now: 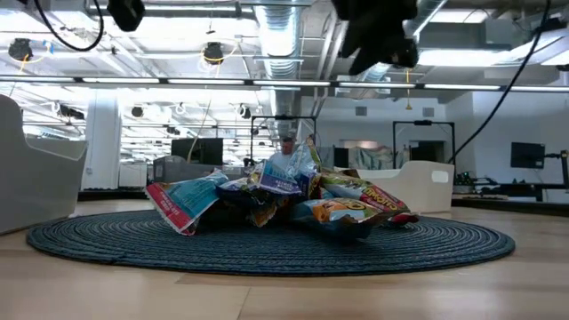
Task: Pick and place Granola Bars by type
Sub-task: Put the blue granola bar into the white bin
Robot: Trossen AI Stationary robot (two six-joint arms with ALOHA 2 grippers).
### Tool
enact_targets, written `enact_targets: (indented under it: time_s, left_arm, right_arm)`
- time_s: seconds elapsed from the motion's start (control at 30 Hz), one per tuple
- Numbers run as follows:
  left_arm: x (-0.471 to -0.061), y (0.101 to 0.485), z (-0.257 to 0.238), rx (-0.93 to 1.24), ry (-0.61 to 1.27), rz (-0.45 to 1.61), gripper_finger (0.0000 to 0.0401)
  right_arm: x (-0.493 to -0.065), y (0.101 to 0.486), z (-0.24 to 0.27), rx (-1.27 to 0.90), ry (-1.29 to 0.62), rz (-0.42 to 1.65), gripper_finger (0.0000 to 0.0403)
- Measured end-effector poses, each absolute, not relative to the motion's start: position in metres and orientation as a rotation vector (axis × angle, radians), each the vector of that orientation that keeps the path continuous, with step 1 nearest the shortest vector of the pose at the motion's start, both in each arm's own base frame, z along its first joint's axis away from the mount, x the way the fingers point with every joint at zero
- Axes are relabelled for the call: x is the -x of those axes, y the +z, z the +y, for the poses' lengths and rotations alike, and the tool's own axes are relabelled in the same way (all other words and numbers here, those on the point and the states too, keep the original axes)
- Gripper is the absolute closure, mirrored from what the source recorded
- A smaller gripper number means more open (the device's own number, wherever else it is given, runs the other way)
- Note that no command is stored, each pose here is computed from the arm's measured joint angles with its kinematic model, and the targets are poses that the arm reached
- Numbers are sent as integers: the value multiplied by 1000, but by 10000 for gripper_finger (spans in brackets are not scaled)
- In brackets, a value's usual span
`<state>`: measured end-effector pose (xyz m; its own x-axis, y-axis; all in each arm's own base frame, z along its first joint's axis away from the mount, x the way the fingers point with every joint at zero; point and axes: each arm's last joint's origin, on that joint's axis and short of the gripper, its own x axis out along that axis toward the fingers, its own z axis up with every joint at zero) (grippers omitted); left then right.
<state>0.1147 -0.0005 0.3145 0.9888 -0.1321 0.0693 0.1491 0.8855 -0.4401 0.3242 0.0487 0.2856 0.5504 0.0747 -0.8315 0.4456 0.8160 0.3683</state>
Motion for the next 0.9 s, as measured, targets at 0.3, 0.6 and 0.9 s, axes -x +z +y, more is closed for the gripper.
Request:
enact_targets:
  time_s: [0.3, 0.6, 0.9]
  left_arm:
    - [-115, 307, 0, 463, -127, 41, 198]
    - [-115, 306, 0, 476, -123, 55, 198]
    - [-115, 306, 0, 478, -122, 56, 198]
  right_arm:
    - [-348, 251, 44, -772, -409, 999, 278]
    - [-369, 234, 45, -810, -386, 936, 271]
    - [-362, 235, 42, -794, -494, 937, 217]
